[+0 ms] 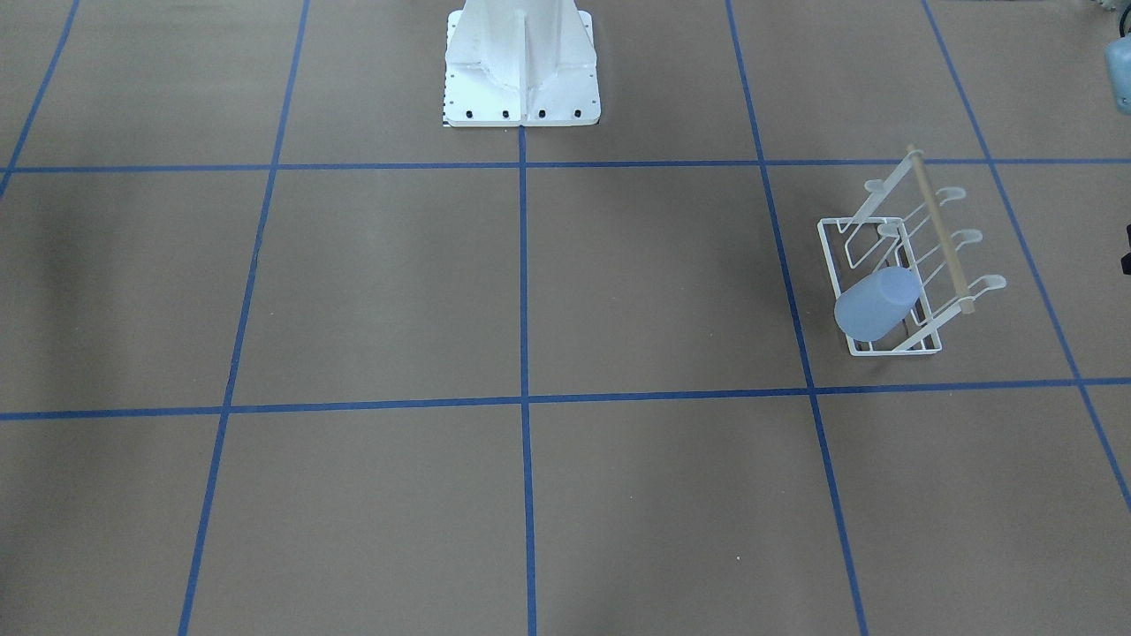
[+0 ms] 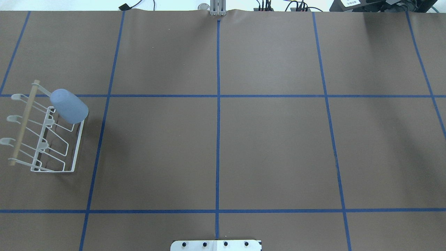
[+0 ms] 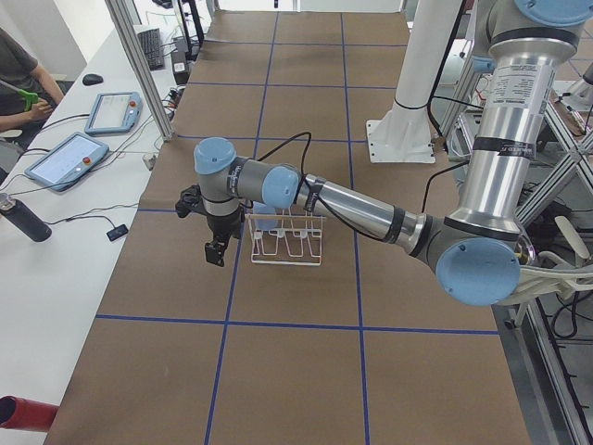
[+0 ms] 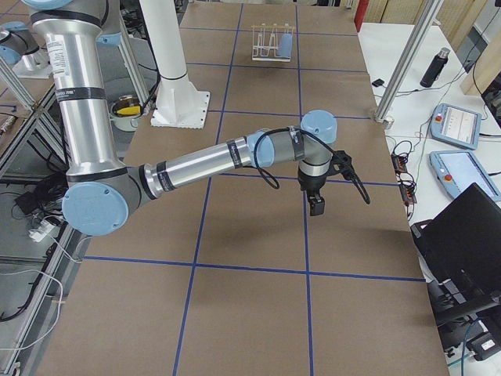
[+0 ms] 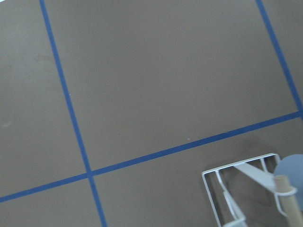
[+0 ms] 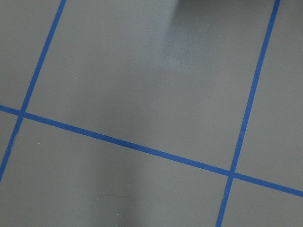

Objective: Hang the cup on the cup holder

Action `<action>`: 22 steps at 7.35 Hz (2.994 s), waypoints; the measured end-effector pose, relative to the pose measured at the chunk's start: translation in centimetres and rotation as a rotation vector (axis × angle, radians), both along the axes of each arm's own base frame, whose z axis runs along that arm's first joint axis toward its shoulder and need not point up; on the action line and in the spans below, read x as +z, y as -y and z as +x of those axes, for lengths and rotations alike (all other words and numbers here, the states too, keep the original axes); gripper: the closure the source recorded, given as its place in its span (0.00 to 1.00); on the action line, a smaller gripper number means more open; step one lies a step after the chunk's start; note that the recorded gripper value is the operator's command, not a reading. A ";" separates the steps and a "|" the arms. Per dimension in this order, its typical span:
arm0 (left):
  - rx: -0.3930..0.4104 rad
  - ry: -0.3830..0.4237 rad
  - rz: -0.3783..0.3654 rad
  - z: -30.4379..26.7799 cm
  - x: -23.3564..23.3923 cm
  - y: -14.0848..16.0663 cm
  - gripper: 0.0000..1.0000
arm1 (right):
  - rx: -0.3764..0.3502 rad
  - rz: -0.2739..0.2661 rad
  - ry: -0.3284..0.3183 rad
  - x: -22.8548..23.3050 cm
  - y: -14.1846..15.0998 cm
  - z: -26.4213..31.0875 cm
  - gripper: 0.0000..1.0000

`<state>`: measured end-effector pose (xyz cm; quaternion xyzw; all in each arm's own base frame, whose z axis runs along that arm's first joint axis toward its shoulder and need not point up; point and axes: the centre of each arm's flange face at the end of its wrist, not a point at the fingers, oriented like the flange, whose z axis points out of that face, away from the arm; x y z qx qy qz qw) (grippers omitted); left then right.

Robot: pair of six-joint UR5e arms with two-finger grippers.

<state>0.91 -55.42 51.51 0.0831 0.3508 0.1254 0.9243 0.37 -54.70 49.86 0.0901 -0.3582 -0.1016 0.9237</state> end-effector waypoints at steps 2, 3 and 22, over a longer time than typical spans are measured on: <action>0.002 -0.068 -0.029 0.0 0.5 -1.3 0.02 | -0.001 -0.009 0.001 0.2 -0.1 0.0 0.00; -0.005 -0.080 -0.034 0.0 0.3 -1.5 0.02 | 0.000 -0.014 0.003 0.5 -0.3 0.0 0.00; -0.009 -0.087 0.049 -0.6 -3.8 -6.6 0.02 | -0.012 -0.026 0.041 1.0 -1.4 -0.4 0.00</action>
